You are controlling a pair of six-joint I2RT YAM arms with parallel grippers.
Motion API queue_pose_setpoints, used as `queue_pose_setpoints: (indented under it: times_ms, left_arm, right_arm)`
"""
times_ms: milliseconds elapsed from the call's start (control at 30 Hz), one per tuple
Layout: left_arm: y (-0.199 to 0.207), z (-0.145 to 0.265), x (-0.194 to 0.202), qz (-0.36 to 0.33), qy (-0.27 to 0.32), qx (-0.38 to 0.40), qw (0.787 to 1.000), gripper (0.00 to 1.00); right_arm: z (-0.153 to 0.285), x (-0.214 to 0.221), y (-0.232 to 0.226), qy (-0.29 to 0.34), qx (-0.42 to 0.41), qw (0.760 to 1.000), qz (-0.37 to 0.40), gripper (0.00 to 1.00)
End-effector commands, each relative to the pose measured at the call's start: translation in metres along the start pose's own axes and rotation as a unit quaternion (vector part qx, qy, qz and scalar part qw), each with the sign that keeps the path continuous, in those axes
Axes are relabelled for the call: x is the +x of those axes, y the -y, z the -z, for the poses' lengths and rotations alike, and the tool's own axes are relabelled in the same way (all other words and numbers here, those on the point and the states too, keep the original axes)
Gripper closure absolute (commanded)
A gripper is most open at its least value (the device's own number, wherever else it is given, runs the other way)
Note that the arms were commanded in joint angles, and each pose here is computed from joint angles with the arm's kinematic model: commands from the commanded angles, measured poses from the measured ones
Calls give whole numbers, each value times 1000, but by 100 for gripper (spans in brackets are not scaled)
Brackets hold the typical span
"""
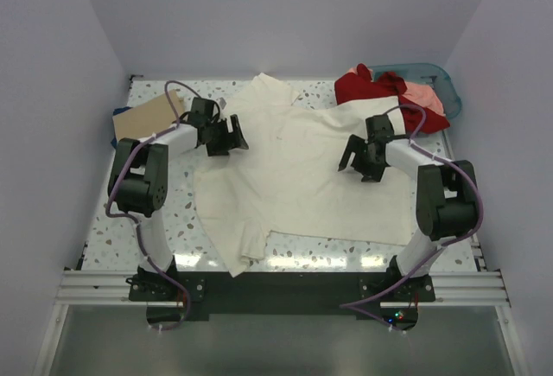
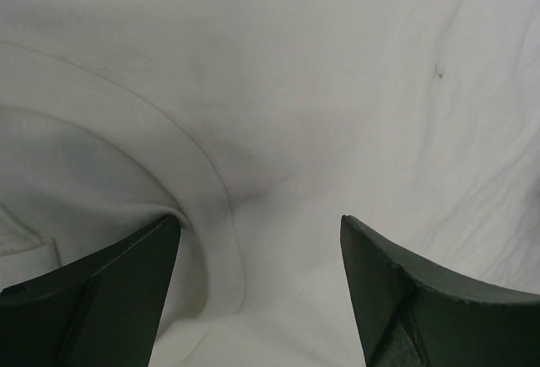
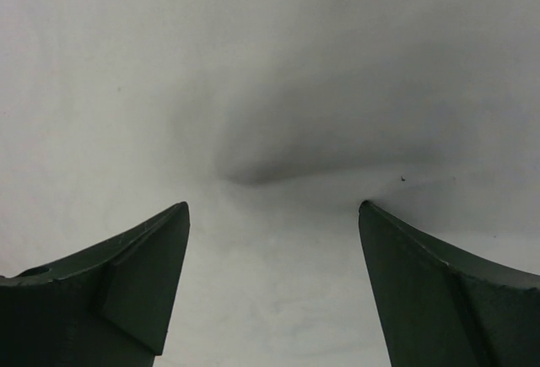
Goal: Fold and stack the t-shirts
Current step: Flatten the tshirt out
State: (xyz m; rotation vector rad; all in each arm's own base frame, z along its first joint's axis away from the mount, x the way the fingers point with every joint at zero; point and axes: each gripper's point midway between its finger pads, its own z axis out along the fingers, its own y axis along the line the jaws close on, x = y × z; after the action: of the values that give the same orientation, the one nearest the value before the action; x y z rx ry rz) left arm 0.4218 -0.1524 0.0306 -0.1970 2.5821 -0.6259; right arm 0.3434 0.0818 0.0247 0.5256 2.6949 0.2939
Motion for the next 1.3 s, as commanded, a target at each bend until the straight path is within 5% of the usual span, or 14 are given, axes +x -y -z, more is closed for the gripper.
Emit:
queue_pose_setpoints:
  times_ms: [0,333,767,1067,1267]
  left_arm:
    - [-56,-30,26,-14,-46,-86,995,17]
    - [-57,-50,-50,-70,-5,-122,990,17]
    - [-21,-74,-119,-124,58,-72,988,16]
    - [69,29,-183,-168,197,-34,965,16]
    - [50,69,-117,-128,178,-81,972,18]
  right_arm:
    - [-17,0,3,-20,17,1000,-1,15]
    - [-29,-27,-5,-20,39,999,-12,15]
    - [-26,-63,-25,-2,29,1000,3,15]
    - [11,-87,-50,32,-10,999,41,16]
    - [27,-85,-54,39,-22,998,45,16]
